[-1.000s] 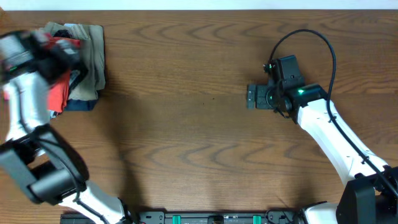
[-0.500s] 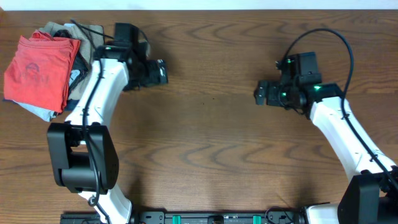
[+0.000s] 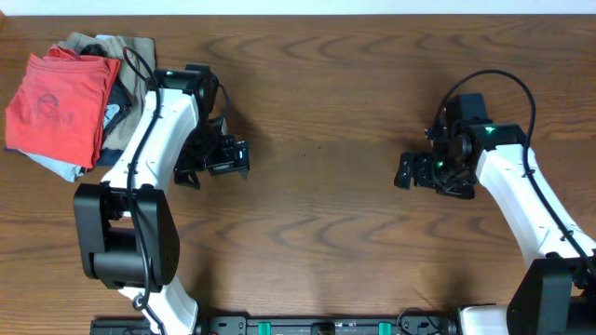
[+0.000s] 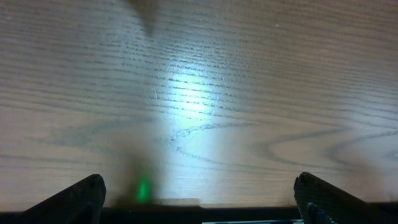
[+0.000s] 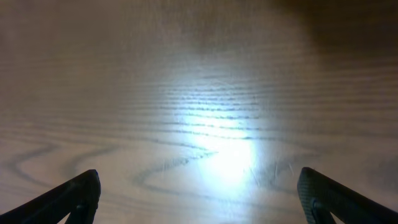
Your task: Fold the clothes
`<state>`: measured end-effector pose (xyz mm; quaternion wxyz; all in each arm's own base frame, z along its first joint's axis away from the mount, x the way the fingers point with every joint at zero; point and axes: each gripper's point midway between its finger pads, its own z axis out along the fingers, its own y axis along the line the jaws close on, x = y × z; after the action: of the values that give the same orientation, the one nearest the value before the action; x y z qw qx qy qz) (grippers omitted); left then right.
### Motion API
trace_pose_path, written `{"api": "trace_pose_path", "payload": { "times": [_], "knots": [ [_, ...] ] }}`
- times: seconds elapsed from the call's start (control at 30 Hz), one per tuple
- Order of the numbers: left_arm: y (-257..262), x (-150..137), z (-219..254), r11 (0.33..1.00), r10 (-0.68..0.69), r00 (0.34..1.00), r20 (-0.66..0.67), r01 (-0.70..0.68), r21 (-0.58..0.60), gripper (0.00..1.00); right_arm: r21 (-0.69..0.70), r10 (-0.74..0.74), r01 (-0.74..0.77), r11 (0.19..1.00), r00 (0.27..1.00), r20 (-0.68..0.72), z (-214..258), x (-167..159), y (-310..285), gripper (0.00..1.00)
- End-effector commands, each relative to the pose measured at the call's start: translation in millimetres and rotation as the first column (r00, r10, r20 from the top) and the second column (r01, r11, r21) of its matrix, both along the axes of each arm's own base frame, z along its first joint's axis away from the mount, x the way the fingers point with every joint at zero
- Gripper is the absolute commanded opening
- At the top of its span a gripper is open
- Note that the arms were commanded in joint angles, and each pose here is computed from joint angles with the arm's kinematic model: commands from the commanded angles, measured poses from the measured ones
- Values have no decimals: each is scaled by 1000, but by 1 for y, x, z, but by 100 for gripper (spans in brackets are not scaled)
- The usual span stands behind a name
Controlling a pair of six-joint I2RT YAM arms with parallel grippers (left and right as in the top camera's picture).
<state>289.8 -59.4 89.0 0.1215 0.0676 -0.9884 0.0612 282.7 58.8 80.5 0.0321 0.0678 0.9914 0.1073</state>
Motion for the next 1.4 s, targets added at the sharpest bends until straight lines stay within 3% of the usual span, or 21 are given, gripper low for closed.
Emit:
{"api": "trace_pose_path", "payload": {
  "times": [0.0, 0.13, 0.23, 0.4, 0.53, 0.77, 0.93, 1.37],
  "knots": [
    [-2, -11, 5, 1000, -28, 999, 40, 28, 5, 98, 3, 32, -32, 999, 998, 60, 12, -1, 1, 99],
    [-6, -19, 14, 997, -72, 976, 205, 66, 33, 98, -27, 24, -19, 999, 982, 188, 25, -4, -5, 99],
    [-11, -21, 29, 995, -98, 916, 389, 91, 37, 98, -17, 17, -12, 1000, 937, 348, 39, -6, -6, 99],
    [-24, -29, 68, 990, -121, 658, 743, 133, 43, 98, -42, -7, 42, 998, 787, 617, 68, -24, -20, 99],
    [-29, -38, 104, 988, -69, 440, 895, 153, 0, 98, -41, -21, 76, 996, 675, 738, 89, -44, -28, 99],
    [-20, -63, 153, 987, -1, 247, 969, 158, -40, 98, -26, -27, 79, 997, 608, 794, 104, -74, -31, 99],
    [-19, -67, 161, 986, 11, 214, 977, 159, -46, 98, -37, -22, 76, 996, 660, 751, 90, -86, -32, 99],
    [-15, -78, 137, 987, -24, 313, 950, 156, -26, 98, -67, -11, 67, 996, 783, 622, 57, -115, -34, 99]
  ]
}}
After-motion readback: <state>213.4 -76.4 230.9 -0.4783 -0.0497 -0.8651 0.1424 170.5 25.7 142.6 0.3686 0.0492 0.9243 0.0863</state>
